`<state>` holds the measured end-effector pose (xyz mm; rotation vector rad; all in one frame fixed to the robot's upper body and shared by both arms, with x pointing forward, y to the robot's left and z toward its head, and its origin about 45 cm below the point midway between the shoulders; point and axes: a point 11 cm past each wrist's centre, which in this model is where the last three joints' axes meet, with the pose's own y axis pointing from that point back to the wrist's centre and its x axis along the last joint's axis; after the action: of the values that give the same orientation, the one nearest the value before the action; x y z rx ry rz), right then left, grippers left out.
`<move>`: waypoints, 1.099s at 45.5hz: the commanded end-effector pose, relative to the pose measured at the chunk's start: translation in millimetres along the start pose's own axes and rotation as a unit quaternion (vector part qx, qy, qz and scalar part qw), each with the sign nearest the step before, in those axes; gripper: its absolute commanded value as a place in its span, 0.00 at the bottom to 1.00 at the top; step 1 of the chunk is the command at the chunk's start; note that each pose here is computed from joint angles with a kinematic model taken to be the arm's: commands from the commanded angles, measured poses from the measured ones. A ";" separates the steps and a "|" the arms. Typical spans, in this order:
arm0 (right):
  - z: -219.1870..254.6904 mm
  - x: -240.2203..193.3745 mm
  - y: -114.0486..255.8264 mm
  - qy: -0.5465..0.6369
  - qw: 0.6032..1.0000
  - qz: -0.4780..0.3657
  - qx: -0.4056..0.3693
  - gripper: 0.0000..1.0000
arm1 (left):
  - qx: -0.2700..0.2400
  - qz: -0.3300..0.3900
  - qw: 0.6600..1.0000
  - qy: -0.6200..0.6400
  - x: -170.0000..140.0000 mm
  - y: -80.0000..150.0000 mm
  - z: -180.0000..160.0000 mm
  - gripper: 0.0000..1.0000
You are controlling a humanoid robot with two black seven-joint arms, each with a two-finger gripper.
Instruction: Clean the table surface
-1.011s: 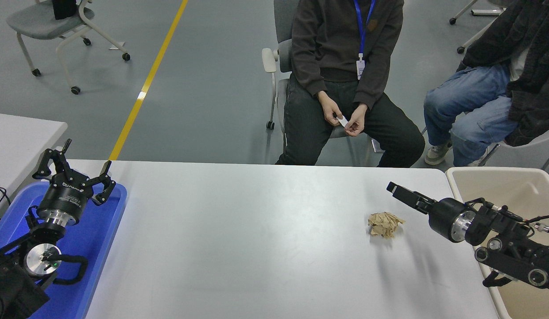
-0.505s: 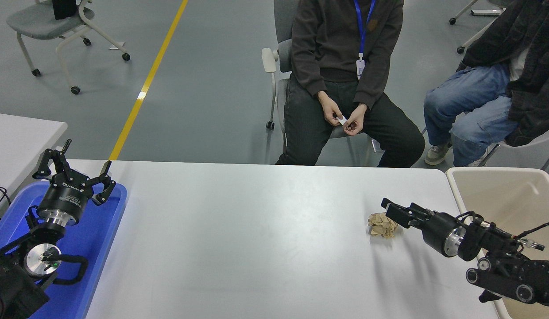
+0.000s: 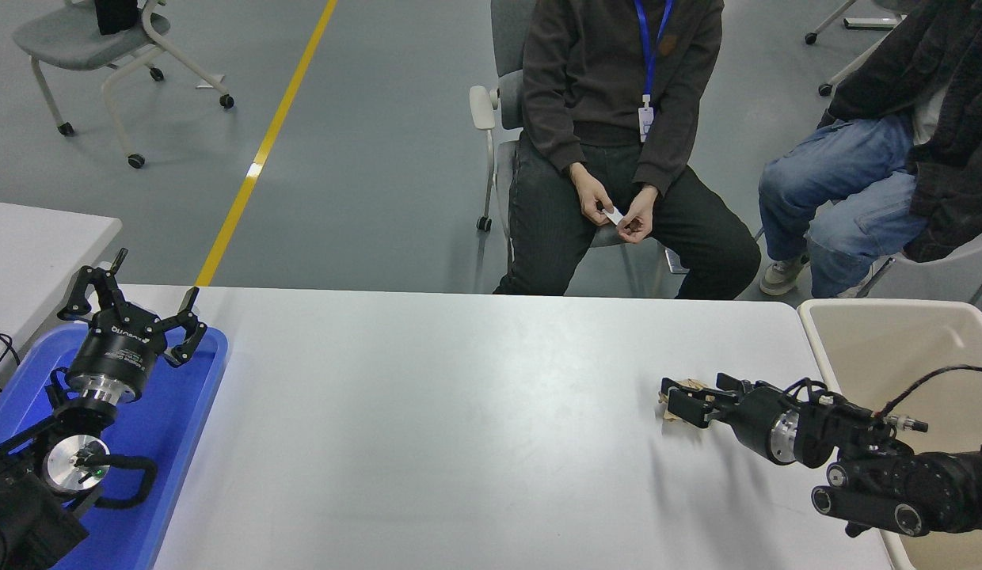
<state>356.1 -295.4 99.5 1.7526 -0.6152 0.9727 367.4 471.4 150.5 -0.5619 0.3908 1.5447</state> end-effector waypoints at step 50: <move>8.1 -11.0 -16.0 0.059 0.998 -0.019 -0.009 0.99 | 0.000 0.000 1.000 0.000 0.0 0.0 0.0 1.00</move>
<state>368.5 -299.7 92.7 1.6730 -0.5066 1.0438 367.4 471.4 150.5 -0.5619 0.3908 1.5447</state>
